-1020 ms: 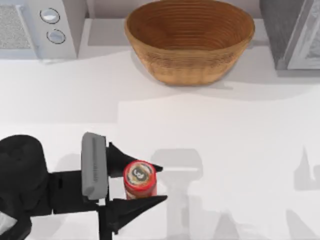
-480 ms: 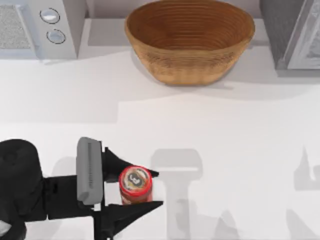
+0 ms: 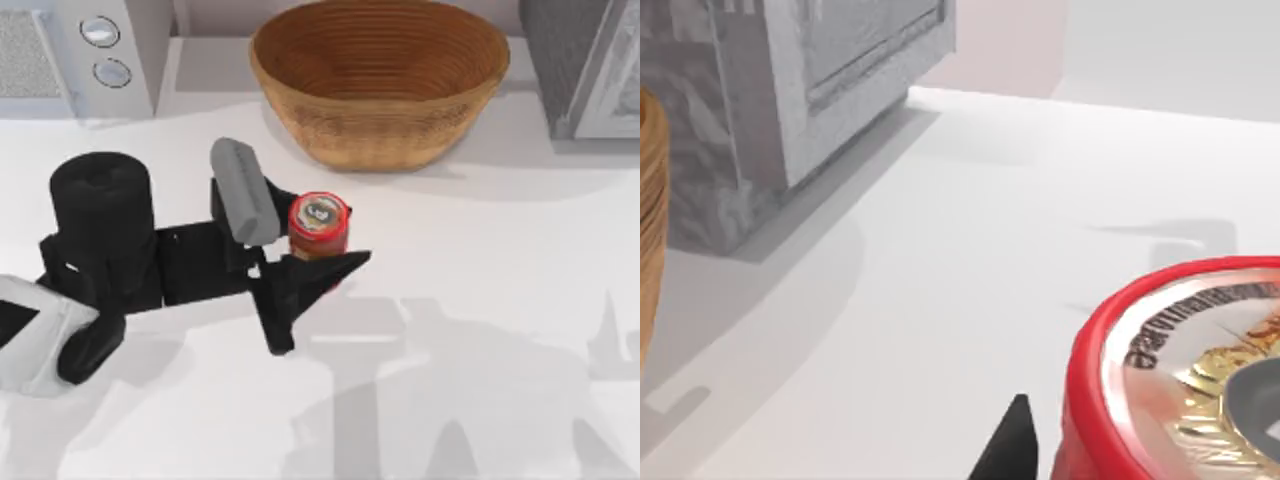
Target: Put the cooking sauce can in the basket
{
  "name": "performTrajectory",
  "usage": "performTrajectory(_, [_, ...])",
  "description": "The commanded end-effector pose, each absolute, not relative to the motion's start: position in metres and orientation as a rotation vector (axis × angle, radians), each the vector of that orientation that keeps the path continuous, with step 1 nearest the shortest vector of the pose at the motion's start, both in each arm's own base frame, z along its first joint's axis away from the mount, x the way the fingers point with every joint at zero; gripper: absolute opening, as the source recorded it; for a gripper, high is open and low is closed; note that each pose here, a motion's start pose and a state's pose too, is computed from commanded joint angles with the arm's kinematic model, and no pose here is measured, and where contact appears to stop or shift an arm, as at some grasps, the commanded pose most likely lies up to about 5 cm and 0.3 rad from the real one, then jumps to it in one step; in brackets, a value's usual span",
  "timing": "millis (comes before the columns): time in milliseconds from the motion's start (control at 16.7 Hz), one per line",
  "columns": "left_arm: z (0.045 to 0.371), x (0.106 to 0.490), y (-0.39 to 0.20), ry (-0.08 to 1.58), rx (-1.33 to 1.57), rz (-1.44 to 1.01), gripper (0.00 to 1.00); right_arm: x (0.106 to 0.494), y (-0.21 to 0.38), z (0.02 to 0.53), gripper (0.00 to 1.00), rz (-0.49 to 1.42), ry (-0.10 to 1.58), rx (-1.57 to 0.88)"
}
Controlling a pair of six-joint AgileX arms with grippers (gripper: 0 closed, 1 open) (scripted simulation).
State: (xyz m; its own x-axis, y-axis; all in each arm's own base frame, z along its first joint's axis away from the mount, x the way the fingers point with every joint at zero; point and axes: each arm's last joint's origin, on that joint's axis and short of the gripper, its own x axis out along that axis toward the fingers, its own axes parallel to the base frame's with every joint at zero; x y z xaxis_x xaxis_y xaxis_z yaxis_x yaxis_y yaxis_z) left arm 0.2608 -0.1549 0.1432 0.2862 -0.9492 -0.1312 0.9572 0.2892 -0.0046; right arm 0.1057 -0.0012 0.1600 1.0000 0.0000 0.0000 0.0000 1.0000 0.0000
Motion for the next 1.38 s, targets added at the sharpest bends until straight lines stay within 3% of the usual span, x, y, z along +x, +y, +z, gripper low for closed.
performTrajectory(480, [0.181,0.343,-0.184,0.118,0.071,-1.084,0.0,0.106,-0.001,0.16,1.0,0.0,0.0,0.0])
performTrajectory(840, [0.239,0.406,-0.206,0.063,0.068,-0.918,0.0,0.106,-0.001,0.16,1.0,0.0,0.0,0.0])
performTrajectory(1080, [0.251,0.426,-0.204,0.089,0.052,-0.822,0.0,0.106,-0.001,0.16,1.0,0.0,0.0,0.0])
performTrajectory(1380, [0.253,0.425,-0.206,0.085,0.053,-0.824,0.0,0.106,-0.001,0.16,1.0,0.0,0.0,0.0])
